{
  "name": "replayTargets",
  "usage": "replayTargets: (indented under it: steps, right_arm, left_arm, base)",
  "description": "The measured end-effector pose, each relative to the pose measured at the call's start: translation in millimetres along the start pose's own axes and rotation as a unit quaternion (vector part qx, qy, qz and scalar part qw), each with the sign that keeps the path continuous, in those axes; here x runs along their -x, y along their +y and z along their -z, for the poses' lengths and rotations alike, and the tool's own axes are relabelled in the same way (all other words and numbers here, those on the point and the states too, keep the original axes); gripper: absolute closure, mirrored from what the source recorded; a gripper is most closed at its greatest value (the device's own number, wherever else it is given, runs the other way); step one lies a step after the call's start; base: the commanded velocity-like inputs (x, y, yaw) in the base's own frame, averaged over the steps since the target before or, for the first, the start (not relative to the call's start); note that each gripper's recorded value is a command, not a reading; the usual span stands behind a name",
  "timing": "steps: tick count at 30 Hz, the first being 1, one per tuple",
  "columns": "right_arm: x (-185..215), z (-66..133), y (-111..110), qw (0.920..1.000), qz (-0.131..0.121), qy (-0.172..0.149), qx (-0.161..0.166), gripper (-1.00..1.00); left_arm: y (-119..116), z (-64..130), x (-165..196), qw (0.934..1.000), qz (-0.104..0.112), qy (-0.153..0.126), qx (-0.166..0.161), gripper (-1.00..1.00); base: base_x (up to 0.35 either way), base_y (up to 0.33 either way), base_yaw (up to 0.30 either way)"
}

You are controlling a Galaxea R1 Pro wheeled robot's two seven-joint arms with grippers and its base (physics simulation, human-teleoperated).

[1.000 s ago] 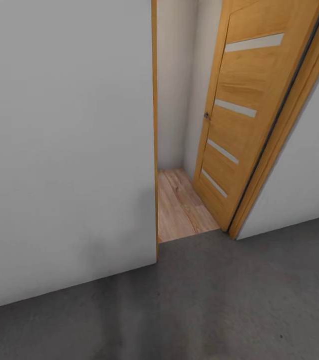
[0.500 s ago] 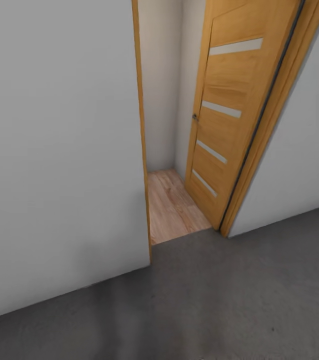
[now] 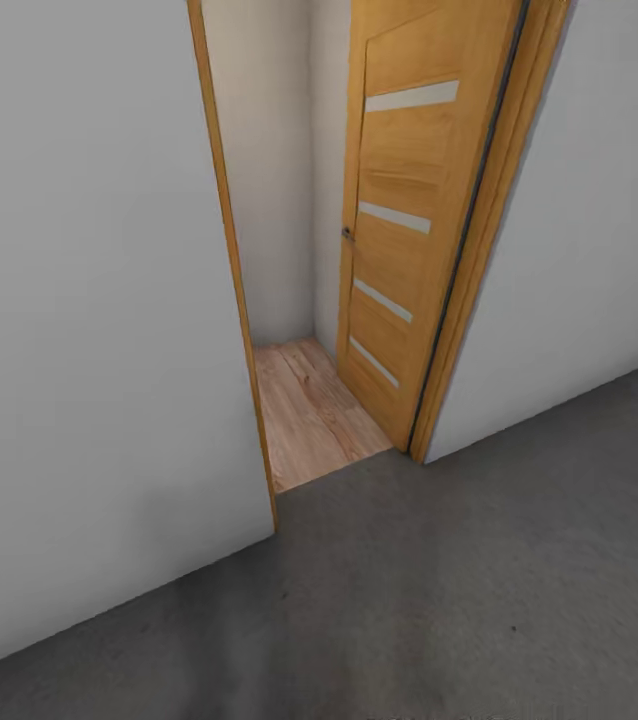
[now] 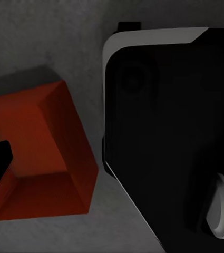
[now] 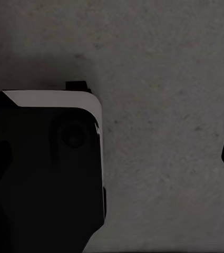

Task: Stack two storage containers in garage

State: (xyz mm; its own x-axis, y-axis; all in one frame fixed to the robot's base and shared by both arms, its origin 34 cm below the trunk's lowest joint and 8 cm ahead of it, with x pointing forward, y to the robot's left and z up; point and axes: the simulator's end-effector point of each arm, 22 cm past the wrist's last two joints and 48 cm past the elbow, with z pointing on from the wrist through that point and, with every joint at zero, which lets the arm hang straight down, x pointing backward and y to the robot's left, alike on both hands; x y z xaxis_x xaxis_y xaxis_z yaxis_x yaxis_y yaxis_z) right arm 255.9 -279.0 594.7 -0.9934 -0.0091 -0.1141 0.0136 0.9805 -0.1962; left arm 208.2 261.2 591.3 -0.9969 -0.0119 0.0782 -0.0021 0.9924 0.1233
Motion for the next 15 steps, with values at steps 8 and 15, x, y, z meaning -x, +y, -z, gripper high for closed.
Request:
replayTargets:
  steps: [8,15]
  right_arm:
    - [-0.3,-0.1,-0.4,1.0000,-0.001,0.000,0.000,-1.00]
    - [0.0,-0.1,-0.3,1.0000,-0.001,0.000,0.000,-1.00]
  left_arm:
    - [-1.9,0.1,-2.7,1.0000,0.000,0.004,-0.001,-1.00]
    - [-2.5,0.2,-2.1,1.0000,0.000,0.002,-0.002,-1.00]
  base:
    - [0.000,0.000,-0.249]
    - [0.000,0.000,-0.249]
